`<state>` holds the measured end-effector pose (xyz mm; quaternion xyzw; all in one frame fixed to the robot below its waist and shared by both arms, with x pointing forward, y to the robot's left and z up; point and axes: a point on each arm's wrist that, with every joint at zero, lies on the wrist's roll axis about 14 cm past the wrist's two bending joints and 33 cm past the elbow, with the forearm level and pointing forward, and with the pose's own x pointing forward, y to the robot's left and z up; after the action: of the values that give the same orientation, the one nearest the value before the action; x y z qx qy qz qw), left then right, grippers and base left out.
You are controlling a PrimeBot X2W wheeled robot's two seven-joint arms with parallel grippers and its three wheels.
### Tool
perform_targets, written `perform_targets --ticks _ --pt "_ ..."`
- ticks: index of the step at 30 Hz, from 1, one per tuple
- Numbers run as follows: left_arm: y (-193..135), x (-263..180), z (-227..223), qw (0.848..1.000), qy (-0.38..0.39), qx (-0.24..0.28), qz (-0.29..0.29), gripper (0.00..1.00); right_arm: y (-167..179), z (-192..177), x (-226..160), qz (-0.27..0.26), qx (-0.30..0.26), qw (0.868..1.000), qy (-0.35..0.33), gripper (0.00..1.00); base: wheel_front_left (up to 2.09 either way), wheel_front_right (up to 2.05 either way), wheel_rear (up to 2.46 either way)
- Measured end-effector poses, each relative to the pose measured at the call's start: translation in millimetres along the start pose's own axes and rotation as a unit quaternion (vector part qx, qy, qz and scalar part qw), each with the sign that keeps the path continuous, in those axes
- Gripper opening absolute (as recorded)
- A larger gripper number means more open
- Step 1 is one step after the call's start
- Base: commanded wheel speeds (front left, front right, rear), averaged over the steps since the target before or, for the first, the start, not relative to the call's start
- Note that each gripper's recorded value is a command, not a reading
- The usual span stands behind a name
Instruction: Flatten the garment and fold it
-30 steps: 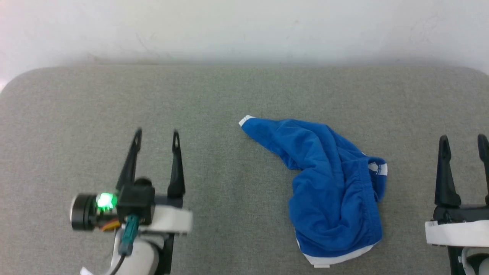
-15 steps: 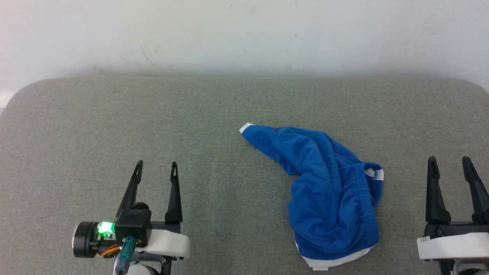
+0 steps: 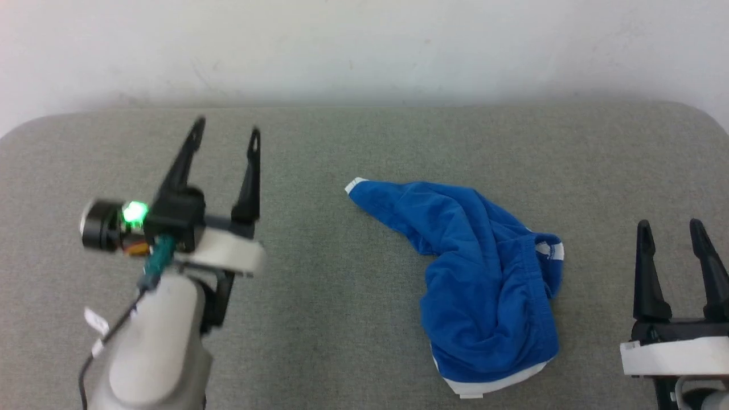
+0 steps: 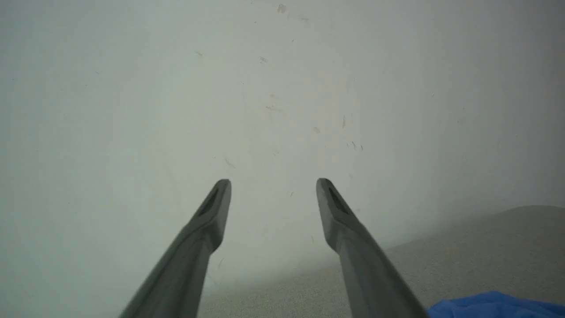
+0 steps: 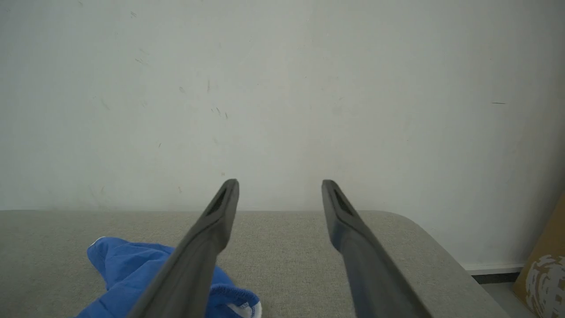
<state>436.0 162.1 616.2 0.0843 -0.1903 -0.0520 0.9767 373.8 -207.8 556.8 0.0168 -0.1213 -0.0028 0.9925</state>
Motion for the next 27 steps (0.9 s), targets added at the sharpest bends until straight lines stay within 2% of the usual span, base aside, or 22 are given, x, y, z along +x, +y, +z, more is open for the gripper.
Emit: perform_targets --ticks 4,8,13,15,18,21,27 --pt "-2 45 12 0.999 -0.022 0.004 -0.035 1.0 -1 1 6 -0.001 -0.004 1.0 -0.005 1.0 0.0 0.0 0.0" --pt "-25 86 16 0.995 -0.025 -0.015 -0.092 1.0 -5 -3 11 -0.007 -0.007 1.0 0.0 1.0 0.0 0.0 0.0" --pt "-60 120 -10 0.987 0.049 0.003 -0.155 1.0 -11 -11 14 -0.015 -0.01 1.0 0.008 1.0 0.0 0.0 0.0" --pt "-83 125 -25 0.978 0.093 0.0 -0.186 1.0 -14 -12 16 -0.019 -0.012 1.0 0.009 1.0 0.0 0.0 0.0" --pt "-120 122 -52 0.955 0.174 -0.003 -0.241 1.0 -20 -14 17 -0.028 -0.017 0.999 0.011 1.0 0.0 0.0 0.0" --pt "-144 109 -82 0.92 0.264 0.001 -0.289 1.0 -25 -18 16 -0.035 -0.02 0.999 0.018 1.0 0.0 0.0 0.0" --pt "-146 85 -132 0.846 0.409 0.039 -0.341 1.0 -38 -22 19 -0.052 -0.026 0.998 0.023 1.0 0.0 0.0 0.0"
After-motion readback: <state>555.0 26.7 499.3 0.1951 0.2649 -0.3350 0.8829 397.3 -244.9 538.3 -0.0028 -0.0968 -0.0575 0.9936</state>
